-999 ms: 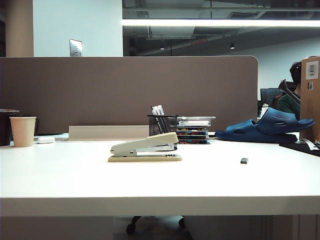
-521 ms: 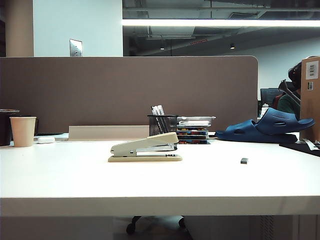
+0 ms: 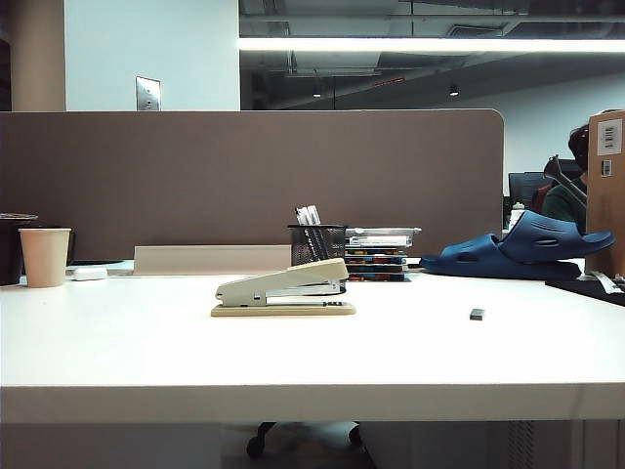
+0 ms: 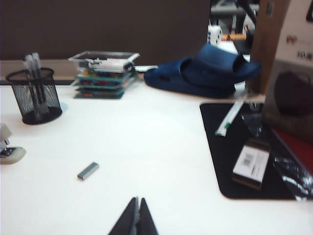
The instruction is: Press the stapler down.
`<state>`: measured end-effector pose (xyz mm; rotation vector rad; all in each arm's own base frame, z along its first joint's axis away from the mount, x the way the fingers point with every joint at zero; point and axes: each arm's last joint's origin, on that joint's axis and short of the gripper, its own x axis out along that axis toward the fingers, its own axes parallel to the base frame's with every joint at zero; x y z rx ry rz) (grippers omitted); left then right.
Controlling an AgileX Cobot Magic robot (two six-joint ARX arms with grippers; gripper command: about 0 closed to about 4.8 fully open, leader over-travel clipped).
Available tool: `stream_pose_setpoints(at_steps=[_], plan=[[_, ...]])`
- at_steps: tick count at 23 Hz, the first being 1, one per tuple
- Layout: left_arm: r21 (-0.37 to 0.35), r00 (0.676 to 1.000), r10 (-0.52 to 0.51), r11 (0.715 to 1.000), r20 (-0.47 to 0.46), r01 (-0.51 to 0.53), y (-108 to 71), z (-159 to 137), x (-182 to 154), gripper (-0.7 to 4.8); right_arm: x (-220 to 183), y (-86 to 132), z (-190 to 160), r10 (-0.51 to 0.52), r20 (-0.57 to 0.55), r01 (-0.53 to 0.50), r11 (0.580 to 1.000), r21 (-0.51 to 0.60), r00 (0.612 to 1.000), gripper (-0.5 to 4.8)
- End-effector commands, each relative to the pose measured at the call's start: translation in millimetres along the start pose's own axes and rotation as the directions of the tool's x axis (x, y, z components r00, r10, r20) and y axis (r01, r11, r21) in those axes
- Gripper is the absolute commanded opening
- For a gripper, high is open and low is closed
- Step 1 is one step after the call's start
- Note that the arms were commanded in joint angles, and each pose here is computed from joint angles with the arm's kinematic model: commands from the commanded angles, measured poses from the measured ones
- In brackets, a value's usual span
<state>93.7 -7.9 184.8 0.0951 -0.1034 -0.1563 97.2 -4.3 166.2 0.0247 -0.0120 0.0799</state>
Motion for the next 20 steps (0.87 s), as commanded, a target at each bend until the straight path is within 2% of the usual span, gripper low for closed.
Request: stream_pose_setpoints(at_steps=[1, 7, 20], plan=[[0.001, 1.000, 0.005, 1.000, 0.016, -0.005, 0.4, 2.3, -0.2, -0.05, -0.2, -0.3, 3.1, -0.020, 0.044, 0.022, 0.999, -0.036, 0.999, -0.09], [0.008, 0.999, 0.007, 1.000, 0.039, -0.007, 0.6, 4.6, -0.2, -0.05, -0.5, -0.3, 6.9, -0.024, 0.082, 0.027, 0.999, -0.043, 0.996, -0.09], [0.007, 1.000, 0.003, 1.000, 0.028, -0.004, 0.4, 3.5, -0.2, -0.05, -0.2, -0.4, 1.9, -0.022, 0.032, 0.023, 0.999, -0.035, 0.999, -0.09]])
